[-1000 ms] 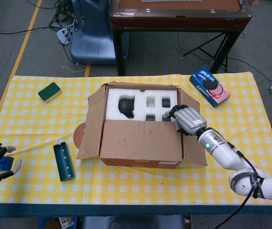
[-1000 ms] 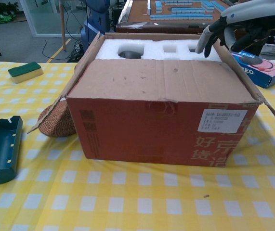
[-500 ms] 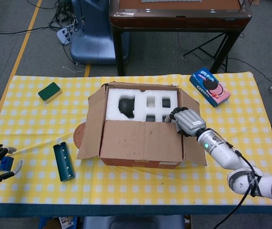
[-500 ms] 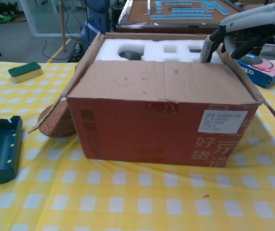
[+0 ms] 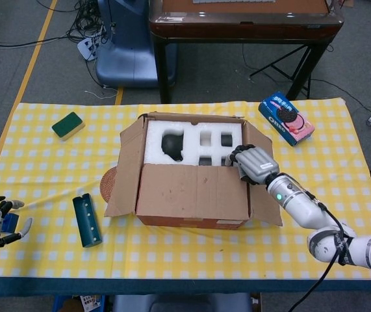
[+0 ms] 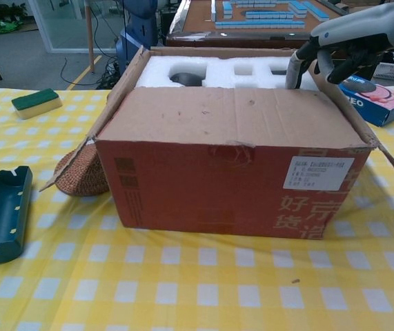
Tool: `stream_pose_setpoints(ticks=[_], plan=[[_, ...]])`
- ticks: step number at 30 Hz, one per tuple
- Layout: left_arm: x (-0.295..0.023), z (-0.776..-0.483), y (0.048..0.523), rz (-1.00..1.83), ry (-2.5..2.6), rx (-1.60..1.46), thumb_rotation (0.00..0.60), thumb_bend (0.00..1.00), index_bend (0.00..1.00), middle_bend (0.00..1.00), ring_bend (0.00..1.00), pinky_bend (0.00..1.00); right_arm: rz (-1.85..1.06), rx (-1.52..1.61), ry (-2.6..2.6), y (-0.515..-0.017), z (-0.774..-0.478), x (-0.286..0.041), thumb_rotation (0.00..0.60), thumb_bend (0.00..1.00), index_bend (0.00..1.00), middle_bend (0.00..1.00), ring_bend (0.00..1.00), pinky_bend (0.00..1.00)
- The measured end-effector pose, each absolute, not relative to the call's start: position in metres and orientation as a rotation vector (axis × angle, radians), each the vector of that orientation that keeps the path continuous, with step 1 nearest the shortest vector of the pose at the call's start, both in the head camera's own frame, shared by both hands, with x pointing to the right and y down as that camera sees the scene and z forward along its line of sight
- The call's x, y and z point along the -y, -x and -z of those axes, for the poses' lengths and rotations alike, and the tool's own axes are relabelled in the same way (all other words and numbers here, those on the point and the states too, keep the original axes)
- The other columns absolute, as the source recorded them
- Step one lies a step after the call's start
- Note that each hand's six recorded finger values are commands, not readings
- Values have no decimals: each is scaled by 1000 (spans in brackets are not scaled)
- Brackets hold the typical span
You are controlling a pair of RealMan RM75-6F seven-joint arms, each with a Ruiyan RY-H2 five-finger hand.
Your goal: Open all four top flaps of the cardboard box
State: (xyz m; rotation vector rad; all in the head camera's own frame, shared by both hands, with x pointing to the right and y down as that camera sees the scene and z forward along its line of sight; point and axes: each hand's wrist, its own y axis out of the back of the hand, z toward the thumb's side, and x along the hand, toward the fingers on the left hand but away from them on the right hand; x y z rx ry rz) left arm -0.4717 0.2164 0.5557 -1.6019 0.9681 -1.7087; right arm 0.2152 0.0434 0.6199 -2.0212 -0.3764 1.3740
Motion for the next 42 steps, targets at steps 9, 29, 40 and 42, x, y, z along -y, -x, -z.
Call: stream_pose_setpoints(ticks=[9,29,40,42], plan=[[-217,-558,474,1717,1603,-965,243,345,409,342,161,0,-1383,399,2064,-208,-620,-46,600,1000,323,340,144,149],[-214,-563,471,1712,1610,-953,242,345,412,342,160,0,-1422,497,2183,-218,-612,-40,600,1000,323,439,222,149],[-210,-560,464,1692,1609,-943,244,345,421,343,159,0,-1401,687,2393,-227,-591,-34,600,1000,323,416,223,149],[-209,-559,462,1686,1608,-942,243,345,421,343,159,0,-1390,726,2436,-228,-588,-34,600,1000,323,405,223,149]])
